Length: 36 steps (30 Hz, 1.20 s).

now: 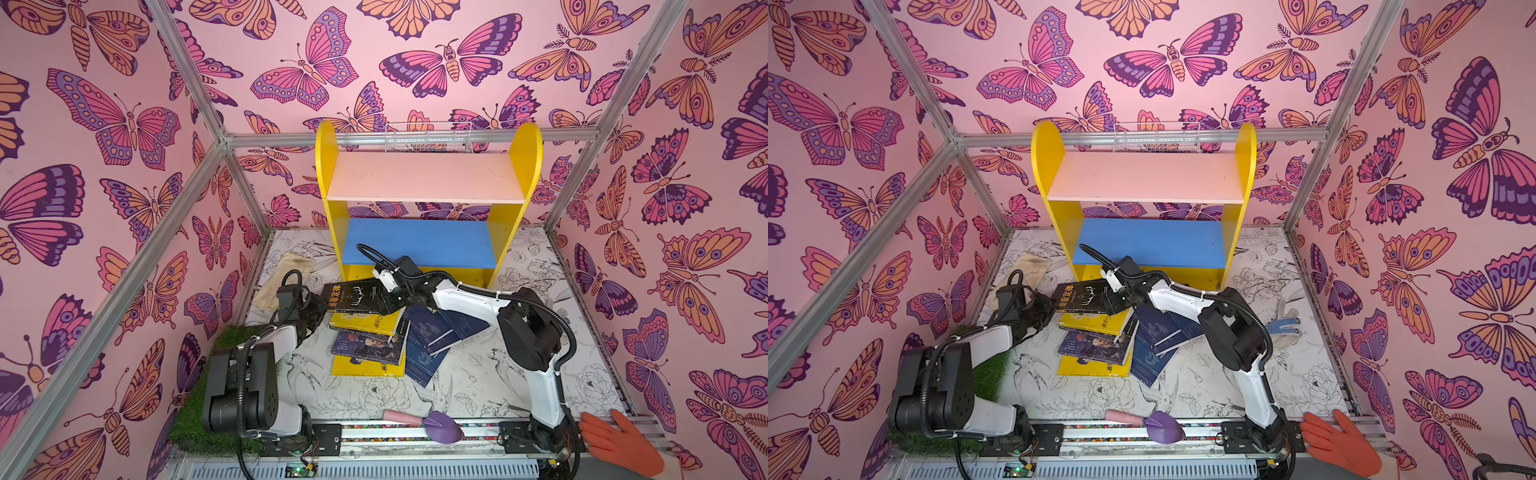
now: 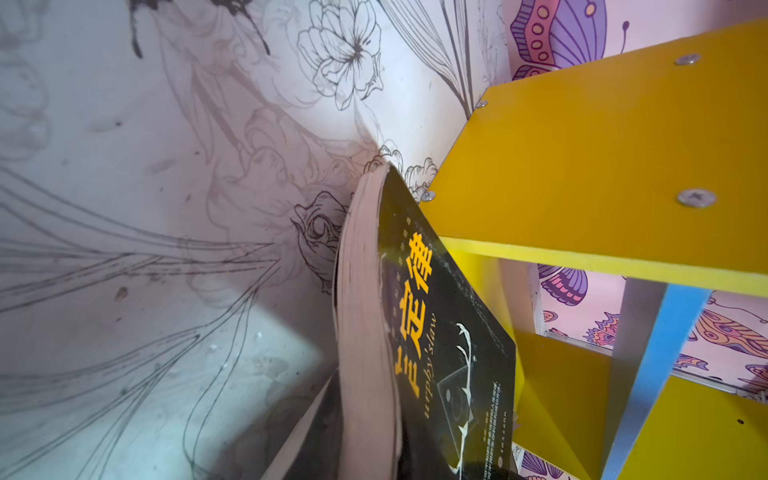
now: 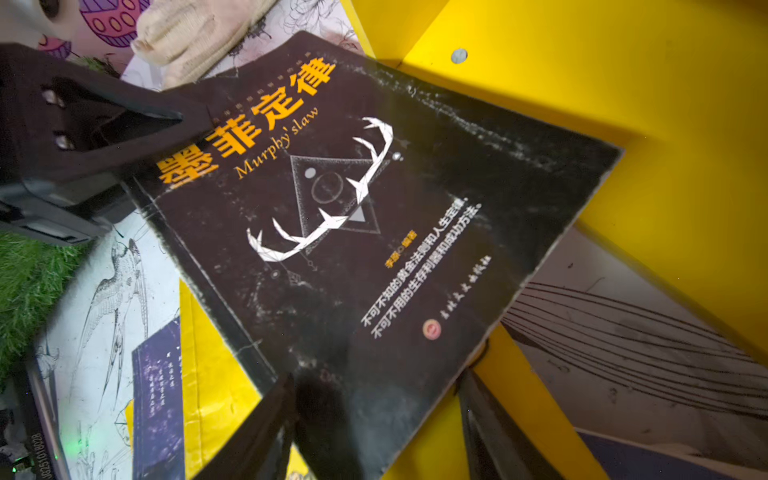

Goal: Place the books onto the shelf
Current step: 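Lift the black book with both grippers and raise it upright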

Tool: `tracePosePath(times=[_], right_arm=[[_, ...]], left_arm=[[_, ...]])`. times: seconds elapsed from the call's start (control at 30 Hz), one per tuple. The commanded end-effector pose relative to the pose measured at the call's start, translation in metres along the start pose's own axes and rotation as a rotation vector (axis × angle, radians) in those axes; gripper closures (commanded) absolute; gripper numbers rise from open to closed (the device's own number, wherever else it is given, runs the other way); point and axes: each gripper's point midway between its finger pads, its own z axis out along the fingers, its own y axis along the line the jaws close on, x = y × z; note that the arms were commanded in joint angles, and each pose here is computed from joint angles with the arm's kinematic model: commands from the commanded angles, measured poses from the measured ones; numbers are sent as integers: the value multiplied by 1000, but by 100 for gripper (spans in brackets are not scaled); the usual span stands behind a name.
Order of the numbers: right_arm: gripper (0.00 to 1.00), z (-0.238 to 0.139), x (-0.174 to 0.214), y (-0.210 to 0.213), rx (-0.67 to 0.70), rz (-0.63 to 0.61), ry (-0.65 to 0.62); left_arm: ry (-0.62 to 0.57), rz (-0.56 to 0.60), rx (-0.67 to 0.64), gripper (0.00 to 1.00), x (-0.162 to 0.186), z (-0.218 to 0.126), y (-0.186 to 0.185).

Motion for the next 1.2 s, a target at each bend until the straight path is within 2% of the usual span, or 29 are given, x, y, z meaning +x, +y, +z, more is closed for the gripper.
tracePosePath(times=[0.0, 0.27, 0.43, 0.7, 0.83, 1.0, 1.17], right_arm=[[39, -3, 32, -1, -15, 41, 86], [37, -51, 9, -2, -94, 118, -78], [35, -87, 4, -8, -145, 177, -175], [33, -140, 3, -24, -209, 221, -243], [31, -157, 6, -34, -227, 252, -262], [26, -166, 14, -33, -246, 248, -252], [22, -169, 18, -26, -284, 258, -237]], left_arm=[[55, 27, -40, 100, 22, -11, 14], [-19, 83, 83, 100, 28, -57, -10], [-35, 132, 229, 100, 43, -87, -34], [-17, 264, 462, 100, 71, -130, -86], [-1, 321, 541, 100, 81, -138, -106], [-44, 278, 657, 100, 74, -141, -136], [-58, 295, 733, 100, 70, -135, -171]])
